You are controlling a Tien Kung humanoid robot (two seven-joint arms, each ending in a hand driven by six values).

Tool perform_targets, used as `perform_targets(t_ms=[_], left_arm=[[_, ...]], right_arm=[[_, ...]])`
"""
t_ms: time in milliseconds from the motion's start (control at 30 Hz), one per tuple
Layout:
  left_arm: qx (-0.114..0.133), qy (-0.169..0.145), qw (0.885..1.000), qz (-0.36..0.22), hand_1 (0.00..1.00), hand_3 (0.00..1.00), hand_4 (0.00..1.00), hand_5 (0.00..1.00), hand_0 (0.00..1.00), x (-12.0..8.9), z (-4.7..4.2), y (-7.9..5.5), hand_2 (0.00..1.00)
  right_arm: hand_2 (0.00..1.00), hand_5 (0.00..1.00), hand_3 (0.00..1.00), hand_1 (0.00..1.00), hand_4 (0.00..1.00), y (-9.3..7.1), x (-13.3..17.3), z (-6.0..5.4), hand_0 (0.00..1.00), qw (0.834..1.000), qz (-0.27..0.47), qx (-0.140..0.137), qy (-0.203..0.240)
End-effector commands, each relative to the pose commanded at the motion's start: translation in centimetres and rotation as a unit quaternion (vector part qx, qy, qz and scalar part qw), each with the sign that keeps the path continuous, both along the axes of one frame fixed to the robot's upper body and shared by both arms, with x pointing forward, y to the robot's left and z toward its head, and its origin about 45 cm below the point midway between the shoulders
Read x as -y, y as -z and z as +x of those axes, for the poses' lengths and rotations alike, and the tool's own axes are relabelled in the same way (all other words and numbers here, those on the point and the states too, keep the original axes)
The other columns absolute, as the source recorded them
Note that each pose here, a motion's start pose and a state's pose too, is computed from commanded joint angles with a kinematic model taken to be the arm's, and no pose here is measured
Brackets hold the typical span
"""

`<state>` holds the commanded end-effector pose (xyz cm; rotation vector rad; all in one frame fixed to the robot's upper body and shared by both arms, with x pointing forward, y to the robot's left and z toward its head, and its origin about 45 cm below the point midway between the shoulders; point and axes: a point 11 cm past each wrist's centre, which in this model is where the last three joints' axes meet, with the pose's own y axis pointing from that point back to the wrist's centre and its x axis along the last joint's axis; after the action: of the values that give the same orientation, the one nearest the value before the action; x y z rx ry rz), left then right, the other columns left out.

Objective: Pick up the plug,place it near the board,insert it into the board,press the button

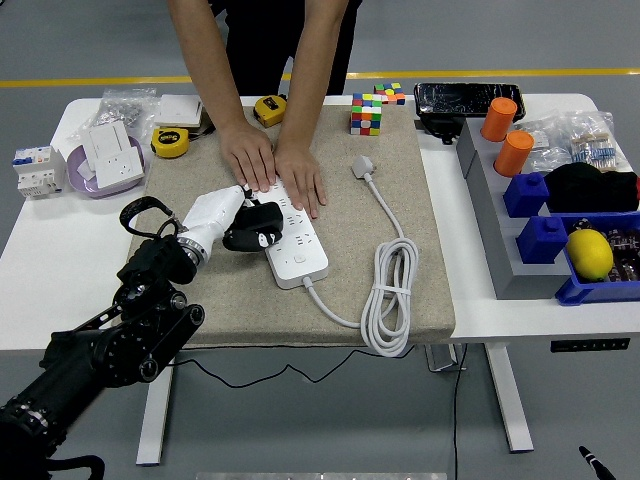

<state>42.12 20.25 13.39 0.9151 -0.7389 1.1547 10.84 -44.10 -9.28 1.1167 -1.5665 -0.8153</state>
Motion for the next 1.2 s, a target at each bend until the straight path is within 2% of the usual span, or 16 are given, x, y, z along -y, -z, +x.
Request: perform_targets(t_ms=[200,833,1200], left_arm=[[0.006,-0.005,1.0,-0.012,0.222,0.274,0.553,0.232,0.382,-0.18,0.04,-0.22,0.277],[-0.001,-0.011,1.0,-0.015,0.218,0.269,0.561,0.246,0.384,-0.55,-0.06,0.24,0.273],[-0.002,-0.034,0.995,-0.091,0.217,0.267,0.565,0.254,0.384,-0.79,-0.14,0.15,0.273]], right_arm=[[0.734,0.998,0.765,0.734,0.998,-0.02,0.0,0.08,0.813,1.0,0.0,0.001,0.001],[0.733,0.998,0.765,0.734,0.998,0.0,0.17,-0.25,0.813,1.0,-0.002,-0.001,0.001],[0.733,0.998,0.765,0.734,0.998,0.04,0.33,-0.72,0.813,1.0,-0.003,-0.004,0.004]])
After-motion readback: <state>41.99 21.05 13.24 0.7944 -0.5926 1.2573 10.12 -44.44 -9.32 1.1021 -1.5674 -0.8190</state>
